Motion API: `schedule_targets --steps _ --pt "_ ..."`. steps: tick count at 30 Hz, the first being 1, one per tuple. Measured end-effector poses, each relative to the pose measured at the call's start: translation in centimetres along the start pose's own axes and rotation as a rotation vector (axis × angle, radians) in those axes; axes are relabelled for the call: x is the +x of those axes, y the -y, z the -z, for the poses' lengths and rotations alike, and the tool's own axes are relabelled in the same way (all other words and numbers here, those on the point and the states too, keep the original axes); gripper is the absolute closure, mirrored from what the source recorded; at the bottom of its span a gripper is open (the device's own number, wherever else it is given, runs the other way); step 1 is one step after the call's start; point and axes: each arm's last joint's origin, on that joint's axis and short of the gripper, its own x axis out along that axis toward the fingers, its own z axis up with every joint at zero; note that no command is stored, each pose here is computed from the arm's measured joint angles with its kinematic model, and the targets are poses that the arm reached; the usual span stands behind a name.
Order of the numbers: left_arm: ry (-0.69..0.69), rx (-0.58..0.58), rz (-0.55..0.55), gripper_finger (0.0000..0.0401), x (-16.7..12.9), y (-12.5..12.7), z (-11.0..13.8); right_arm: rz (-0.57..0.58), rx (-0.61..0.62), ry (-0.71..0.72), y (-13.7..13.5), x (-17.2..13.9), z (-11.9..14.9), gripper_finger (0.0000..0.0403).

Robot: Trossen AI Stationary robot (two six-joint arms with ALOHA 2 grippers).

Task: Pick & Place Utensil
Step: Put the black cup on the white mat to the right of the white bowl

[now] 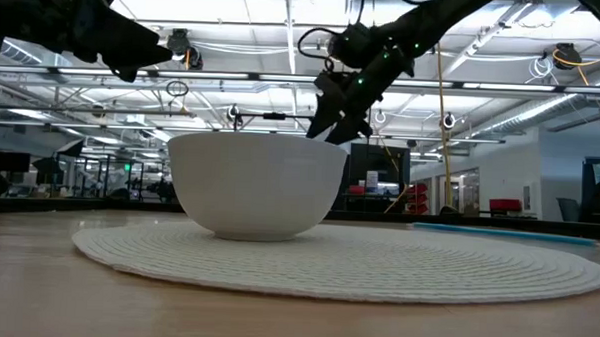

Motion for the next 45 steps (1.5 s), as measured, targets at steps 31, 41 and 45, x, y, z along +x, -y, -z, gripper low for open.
schedule_targets --steps 31,41,45 --pt "-0.009 0.009 -0.002 0.0215 0.0 0.0 0.1 -0.093 -0.074 -0.081 -1.5 1.2 1.1 0.0175" --pt "-0.012 0.009 -0.001 0.0215 0.0 0.0 0.1 -0.092 -0.071 -0.083 -1.5 1.2 1.2 0.0244" --pt "-0.012 0.009 -0.001 0.0215 0.0 0.0 0.1 -0.091 -0.069 -0.095 -1.5 1.2 1.3 0.0268"
